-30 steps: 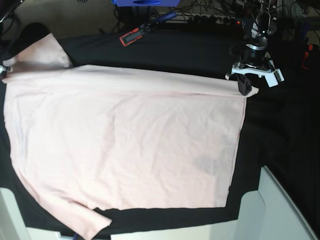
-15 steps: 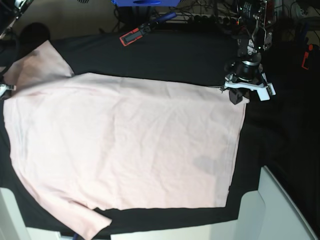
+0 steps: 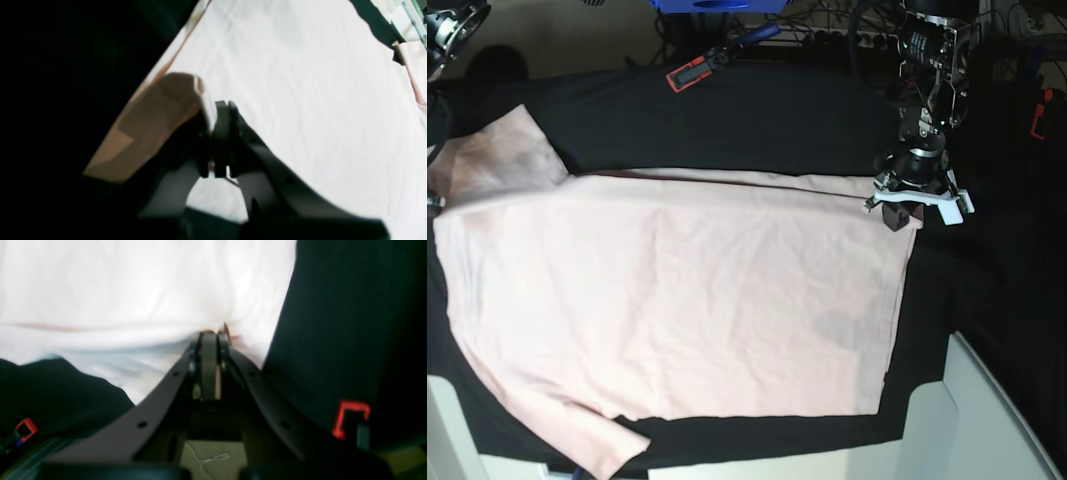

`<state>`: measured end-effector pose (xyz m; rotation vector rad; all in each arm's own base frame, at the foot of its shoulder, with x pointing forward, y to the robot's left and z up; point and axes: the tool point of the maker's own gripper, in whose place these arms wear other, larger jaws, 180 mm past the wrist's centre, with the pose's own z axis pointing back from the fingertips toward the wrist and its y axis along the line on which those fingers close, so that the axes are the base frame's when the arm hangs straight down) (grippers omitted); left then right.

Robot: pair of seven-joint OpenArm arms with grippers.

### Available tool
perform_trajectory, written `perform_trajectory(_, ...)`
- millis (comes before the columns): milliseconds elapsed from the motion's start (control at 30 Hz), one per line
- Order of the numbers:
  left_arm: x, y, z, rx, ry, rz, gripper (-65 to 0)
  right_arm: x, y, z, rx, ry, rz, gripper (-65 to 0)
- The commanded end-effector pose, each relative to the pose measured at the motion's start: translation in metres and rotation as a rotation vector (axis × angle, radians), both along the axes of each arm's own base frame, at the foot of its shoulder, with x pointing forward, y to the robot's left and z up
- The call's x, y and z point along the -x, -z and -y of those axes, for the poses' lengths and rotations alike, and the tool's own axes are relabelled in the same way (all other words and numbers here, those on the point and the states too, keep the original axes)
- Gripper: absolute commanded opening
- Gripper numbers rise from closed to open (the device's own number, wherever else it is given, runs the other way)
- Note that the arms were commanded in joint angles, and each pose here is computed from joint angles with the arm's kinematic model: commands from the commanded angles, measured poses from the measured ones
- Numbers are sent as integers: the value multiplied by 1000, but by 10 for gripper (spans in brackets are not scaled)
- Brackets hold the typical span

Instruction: Fold the T-shirt properly

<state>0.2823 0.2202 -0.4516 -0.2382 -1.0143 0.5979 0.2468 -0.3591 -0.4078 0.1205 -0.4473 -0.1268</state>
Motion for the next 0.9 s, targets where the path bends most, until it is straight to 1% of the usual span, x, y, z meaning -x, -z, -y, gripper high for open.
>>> perform_trajectory(0,-12,-12,-4,-10,-5,49,-650,-13,-17,15,31,7,49,-649)
perform_trajectory(133,-18,-10,-6,-7,-11,47,-650,-16,-10,15,0,23,62,-649)
perform_trajectory(267,-24,-8,-6,-4,-17,46,-650,-33,-5,-2,-11,-35,79,-649)
perform_trajectory(333,-27,-9,-7,-3,-17,49,-650,-35,0,-7,-23,-46,76,-649)
perform_trajectory(400,-28,-10,-7,-3,-18,50,-650,-43,-1,-10,-31,-50,94,-649)
perform_trajectory(500,-35,-13,-7,-2,-20,61,-650,-45,3,-11,-52,-39,95,-649)
perform_trajectory(567,-34,-7,-8,0,-23,46,-650,-52,-1,-11,-56,-35,119,-649)
perform_trajectory(700,-38,0,-9,4,-29,28,-650,-59,-5,-8,-62,-29,130,-649)
perform_trajectory(800,-44,3,2,2,9,23,-650,-66,-9,-7,-62,-21,165,-649)
perform_trajectory(867,-47,2,8,2,28,25,-650,-67,-9,-6,-63,-18,171,-649)
